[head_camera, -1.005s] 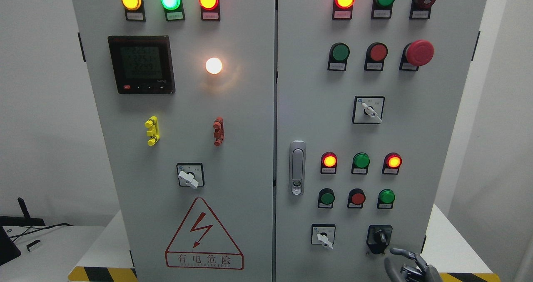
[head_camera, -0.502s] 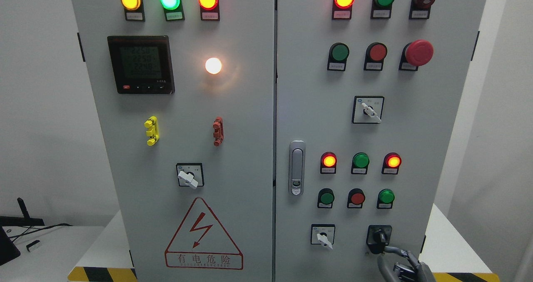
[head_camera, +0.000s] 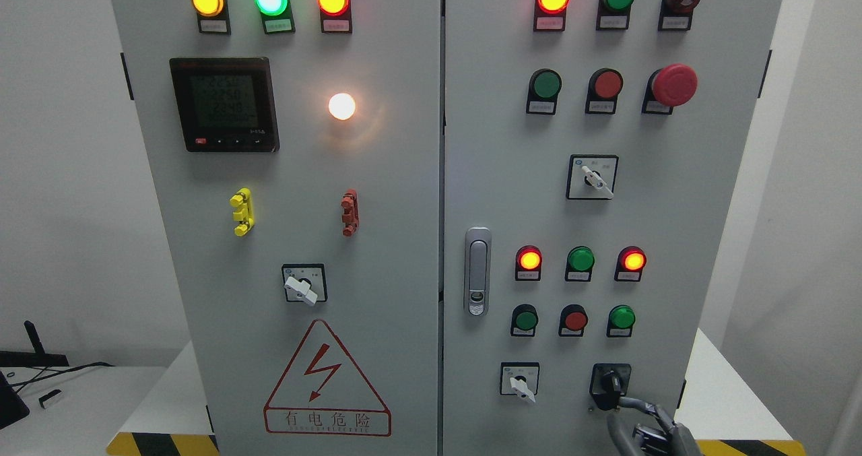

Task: Trip black knob to open circuit
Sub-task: 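Grip the black knob with the right hand and twist it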

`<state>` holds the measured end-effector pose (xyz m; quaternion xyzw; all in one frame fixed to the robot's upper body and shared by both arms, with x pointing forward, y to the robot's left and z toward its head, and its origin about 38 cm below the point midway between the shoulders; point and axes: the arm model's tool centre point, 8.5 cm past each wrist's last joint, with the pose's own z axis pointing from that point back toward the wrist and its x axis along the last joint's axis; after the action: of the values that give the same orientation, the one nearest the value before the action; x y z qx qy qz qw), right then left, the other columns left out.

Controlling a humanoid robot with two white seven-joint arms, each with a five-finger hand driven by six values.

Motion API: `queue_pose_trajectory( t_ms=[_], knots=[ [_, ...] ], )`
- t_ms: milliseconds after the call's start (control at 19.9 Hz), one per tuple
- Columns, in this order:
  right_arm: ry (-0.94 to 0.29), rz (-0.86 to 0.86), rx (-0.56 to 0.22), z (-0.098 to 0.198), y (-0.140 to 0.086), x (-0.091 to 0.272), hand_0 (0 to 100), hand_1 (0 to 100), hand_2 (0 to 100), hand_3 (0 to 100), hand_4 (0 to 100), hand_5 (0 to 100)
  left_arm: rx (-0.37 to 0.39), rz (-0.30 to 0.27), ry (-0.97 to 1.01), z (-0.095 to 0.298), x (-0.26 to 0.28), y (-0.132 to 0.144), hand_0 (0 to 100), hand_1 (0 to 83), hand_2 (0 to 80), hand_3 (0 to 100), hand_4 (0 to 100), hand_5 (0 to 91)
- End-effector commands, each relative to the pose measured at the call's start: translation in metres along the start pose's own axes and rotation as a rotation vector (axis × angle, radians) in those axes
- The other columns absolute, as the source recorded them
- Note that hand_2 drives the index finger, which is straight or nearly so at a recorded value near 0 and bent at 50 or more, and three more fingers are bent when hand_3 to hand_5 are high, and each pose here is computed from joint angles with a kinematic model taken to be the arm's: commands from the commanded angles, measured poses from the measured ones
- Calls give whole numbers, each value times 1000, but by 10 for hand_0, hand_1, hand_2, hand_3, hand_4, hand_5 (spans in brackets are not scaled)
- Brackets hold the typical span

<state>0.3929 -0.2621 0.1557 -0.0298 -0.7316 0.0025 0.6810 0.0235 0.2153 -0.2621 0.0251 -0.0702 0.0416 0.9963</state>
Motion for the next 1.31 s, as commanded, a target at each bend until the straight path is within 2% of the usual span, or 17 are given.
queue_pose_trajectory(
  t_ms=[0, 1256],
  knots=[
    [-2, -2, 32, 2, 10, 0, 347, 619, 357, 1000, 1000, 929, -4, -30, -1, 0, 0, 0, 120, 389, 0, 0, 0, 0],
    [3, -28, 90, -3, 31, -1, 385, 620, 368, 1000, 1000, 928, -5, -30, -1, 0, 0, -1, 120, 389, 0, 0, 0, 0]
  ],
)
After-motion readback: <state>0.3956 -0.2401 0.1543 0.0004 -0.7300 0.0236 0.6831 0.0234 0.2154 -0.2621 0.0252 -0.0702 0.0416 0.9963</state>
